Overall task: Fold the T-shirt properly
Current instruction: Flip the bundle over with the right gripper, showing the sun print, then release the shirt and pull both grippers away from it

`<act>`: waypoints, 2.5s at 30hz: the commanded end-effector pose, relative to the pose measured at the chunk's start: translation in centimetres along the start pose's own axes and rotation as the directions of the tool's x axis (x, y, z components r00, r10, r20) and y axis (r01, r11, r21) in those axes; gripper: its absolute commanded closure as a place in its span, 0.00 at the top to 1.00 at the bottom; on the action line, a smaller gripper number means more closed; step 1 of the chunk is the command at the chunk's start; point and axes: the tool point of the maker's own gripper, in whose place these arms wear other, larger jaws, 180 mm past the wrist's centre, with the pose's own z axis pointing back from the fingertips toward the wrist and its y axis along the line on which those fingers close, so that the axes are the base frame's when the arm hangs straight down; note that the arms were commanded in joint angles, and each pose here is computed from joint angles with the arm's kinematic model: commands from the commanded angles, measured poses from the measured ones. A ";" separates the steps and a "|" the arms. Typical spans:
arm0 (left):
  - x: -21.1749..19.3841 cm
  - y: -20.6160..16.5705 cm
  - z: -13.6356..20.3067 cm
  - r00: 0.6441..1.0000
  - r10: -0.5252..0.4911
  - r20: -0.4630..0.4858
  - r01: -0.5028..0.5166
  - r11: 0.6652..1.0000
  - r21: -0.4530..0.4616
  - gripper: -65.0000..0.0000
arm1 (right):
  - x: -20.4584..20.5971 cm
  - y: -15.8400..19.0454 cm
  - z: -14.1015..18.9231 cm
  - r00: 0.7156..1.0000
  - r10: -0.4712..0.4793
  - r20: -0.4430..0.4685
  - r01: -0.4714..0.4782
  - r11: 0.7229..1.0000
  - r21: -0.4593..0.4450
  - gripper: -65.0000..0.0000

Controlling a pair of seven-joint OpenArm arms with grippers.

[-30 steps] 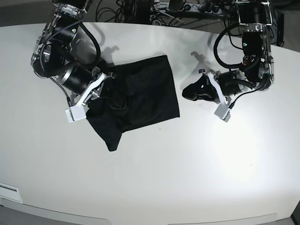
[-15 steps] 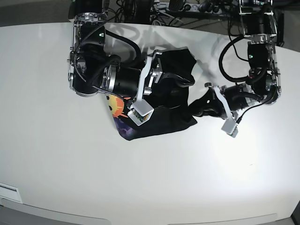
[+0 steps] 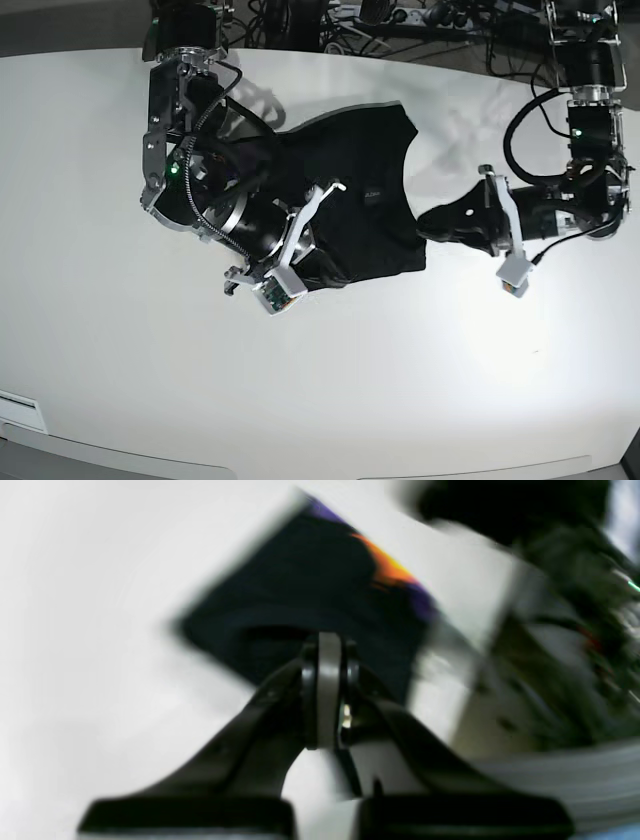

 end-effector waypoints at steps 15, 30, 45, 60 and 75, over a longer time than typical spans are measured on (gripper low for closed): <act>-5.5 -7.1 -8.8 0.928 -0.232 -0.291 0.171 0.960 -0.221 0.00 | -4.9 -12.2 -1.0 0.977 0.029 -0.211 -0.033 0.999 -0.016 0.00; -12.1 0.3 -8.1 0.874 -0.169 -0.455 0.208 0.977 0.036 0.00 | -11.2 -10.1 1.6 0.943 -0.132 -0.304 0.151 0.988 0.038 0.00; -7.1 10.9 -7.3 0.938 -0.222 -0.267 0.298 0.909 0.293 0.00 | -16.8 -0.8 10.9 0.929 -0.186 -0.319 0.171 0.982 -0.075 0.00; 1.8 11.2 -7.8 0.945 -0.302 -0.123 0.326 0.895 0.305 0.00 | -10.1 -0.3 12.3 0.977 -0.155 -0.146 0.126 0.974 -0.189 0.00; 7.0 2.4 -1.4 0.987 -0.159 0.026 0.159 0.987 0.024 0.00 | -6.4 -2.7 16.8 0.989 -0.138 -0.059 0.105 0.919 -0.379 0.00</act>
